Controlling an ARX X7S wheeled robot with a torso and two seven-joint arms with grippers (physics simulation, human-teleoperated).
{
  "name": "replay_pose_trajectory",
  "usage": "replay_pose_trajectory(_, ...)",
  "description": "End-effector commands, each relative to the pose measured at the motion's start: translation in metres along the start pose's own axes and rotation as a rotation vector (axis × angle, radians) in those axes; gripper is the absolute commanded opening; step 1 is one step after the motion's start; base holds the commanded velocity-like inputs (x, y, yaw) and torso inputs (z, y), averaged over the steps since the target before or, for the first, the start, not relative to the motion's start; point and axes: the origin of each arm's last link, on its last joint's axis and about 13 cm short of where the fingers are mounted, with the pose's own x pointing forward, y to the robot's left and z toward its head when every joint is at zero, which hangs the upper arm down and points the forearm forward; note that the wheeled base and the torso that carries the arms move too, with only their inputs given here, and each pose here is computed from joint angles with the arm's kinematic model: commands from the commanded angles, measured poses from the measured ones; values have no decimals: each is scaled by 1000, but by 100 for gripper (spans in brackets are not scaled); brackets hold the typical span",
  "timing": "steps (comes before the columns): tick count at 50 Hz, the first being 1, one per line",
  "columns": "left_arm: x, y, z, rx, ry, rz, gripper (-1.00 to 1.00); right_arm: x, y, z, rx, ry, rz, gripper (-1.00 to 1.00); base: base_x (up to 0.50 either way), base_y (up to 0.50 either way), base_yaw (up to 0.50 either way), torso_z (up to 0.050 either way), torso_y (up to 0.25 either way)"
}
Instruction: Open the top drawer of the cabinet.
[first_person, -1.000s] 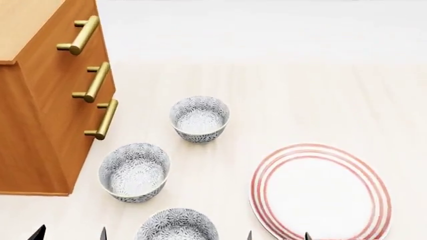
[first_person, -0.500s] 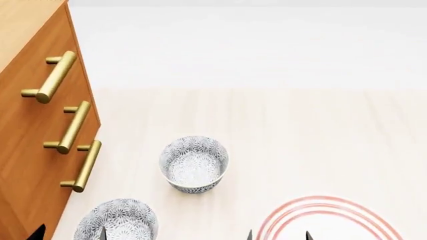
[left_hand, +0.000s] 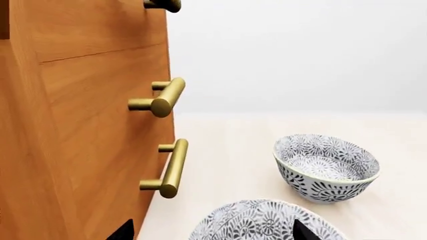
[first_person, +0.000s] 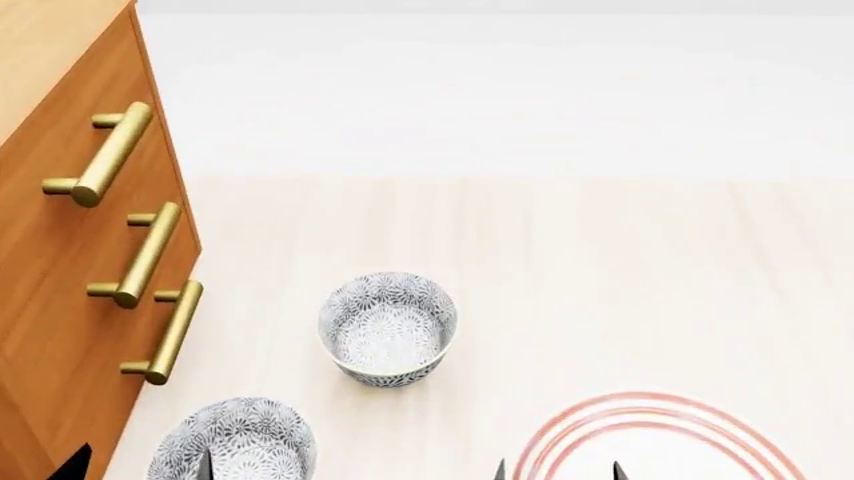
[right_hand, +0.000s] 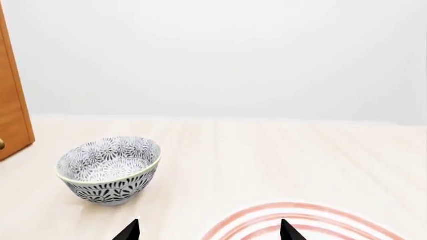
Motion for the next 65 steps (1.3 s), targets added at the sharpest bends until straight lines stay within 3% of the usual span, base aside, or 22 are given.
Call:
replay_pose_trajectory(1,10,1,46,-9,-79,40,100,0,0,1,10,-8,-2,100,0,0,0,0,0)
replay_pose_trajectory(5,13,-2,84,16,-117,10,100,0,-1,1,9,-15,-4,100,0,0,0,0,0)
replay_pose_trajectory(7,16,-3,118,-14,-96,-35,100,0,0,1,-15,-29,-24,100,0,0,0,0,0)
replay_pose_trajectory(14,19,-3,151,-11,-136,-47,100,0,0,1,-21,-33,-23,100,0,0,0,0,0)
replay_pose_trajectory(15,11,-3,196,0,-280,-79,100,-1,-1,1,-5,-24,-25,100,0,0,0,0,0)
replay_pose_trajectory(16,14,-2,220,56,-307,-74,100,-1,-1,2,-5,-24,-24,100,0,0,0,0,0)
replay_pose_trajectory(17,13,-1,216,78,-260,-71,100,-1,-1,2,-5,-24,-24,100,0,0,0,0,0)
replay_pose_trajectory(32,15,0,217,107,-271,-69,100,0,-1,2,-6,-27,-24,100,0,0,0,0,0)
replay_pose_trajectory(40,16,0,213,216,-290,-57,100,0,-1,1,-5,-26,-23,100,0,0,0,0,0)
replay_pose_trajectory(44,19,1,206,351,-330,-31,100,0,-1,1,-5,-26,-23,100,0,0,0,0,0)
replay_pose_trajectory(47,20,3,197,529,-367,-30,100,0,-1,1,-5,-26,-23,100,0,0,0,0,0)
replay_pose_trajectory(49,19,4,196,563,-382,-33,100,0,-1,1,-4,-27,-24,100,0,0,0,0,0)
replay_pose_trajectory(51,18,6,194,655,-409,-24,100,0,-1,1,-5,-27,-23,100,0,0,0,0,0)
replay_pose_trajectory(58,21,10,188,813,-405,-11,100,0,-1,1,-4,-27,-24,100,0,0,0,0,0)
replay_pose_trajectory(60,21,10,181,907,-380,-38,100,0,-1,0,-4,-26,-24,100,0,0,0,0,0)
replay_pose_trajectory(65,23,12,175,964,-384,-25,100,0,-1,1,-3,-26,-23,100,0,0,0,0,0)
